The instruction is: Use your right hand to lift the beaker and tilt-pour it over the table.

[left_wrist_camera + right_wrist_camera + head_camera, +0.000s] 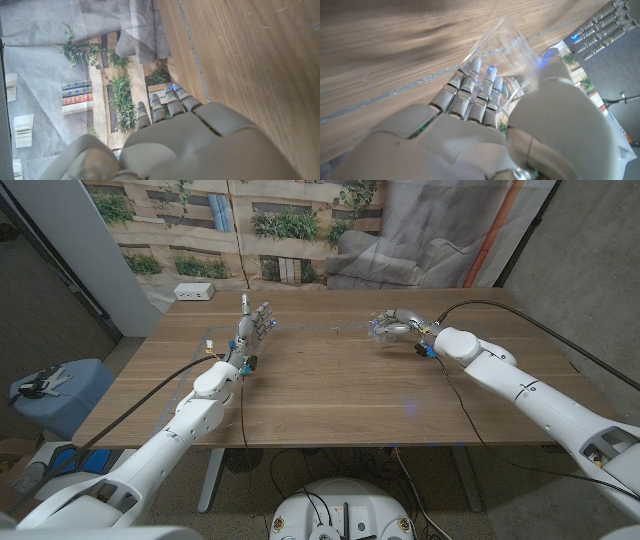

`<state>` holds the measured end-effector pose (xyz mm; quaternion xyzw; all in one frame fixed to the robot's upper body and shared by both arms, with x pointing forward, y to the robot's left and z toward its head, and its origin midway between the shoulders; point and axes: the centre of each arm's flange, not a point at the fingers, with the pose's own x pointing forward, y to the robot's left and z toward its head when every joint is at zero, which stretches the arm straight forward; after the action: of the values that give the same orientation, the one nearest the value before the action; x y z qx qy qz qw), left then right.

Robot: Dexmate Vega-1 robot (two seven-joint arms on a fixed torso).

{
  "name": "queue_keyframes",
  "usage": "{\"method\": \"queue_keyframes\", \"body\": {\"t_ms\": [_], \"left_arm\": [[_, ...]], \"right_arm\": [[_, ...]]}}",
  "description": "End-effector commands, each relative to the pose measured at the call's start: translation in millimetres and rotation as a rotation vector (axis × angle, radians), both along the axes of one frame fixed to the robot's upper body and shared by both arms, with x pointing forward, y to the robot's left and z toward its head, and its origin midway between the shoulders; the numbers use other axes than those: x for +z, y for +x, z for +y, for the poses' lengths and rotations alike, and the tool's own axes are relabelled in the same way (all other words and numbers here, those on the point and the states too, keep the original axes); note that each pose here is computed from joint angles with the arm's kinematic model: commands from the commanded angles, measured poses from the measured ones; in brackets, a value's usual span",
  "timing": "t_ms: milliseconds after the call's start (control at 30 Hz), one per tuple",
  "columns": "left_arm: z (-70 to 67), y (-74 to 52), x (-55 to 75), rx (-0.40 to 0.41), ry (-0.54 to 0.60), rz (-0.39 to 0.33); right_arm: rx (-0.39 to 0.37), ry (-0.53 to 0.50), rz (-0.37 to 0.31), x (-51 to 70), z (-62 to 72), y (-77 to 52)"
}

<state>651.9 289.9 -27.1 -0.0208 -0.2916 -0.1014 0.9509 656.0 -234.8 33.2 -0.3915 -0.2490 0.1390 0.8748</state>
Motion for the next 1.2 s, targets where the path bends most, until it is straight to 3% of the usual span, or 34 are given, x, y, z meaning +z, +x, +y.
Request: {"method": "queue_keyframes", "body": {"t_ms": [33,533,1200], "left_arm": [[-0.1,0.0,0.0,0.000,0.000,0.000],[-0.2,0.0,0.0,0.000,0.000,0.000],[-0.3,0.2,-0.1,0.000,0.000,0.000]], "right_arm": [[0.013,0.202,0.030,-27.7,3.0,4.7],[0.037,0.383,-0.018,-57.8,12.1,9.4],[0.108,0.455,-0.064,-74.2,34.1,23.7]]}}
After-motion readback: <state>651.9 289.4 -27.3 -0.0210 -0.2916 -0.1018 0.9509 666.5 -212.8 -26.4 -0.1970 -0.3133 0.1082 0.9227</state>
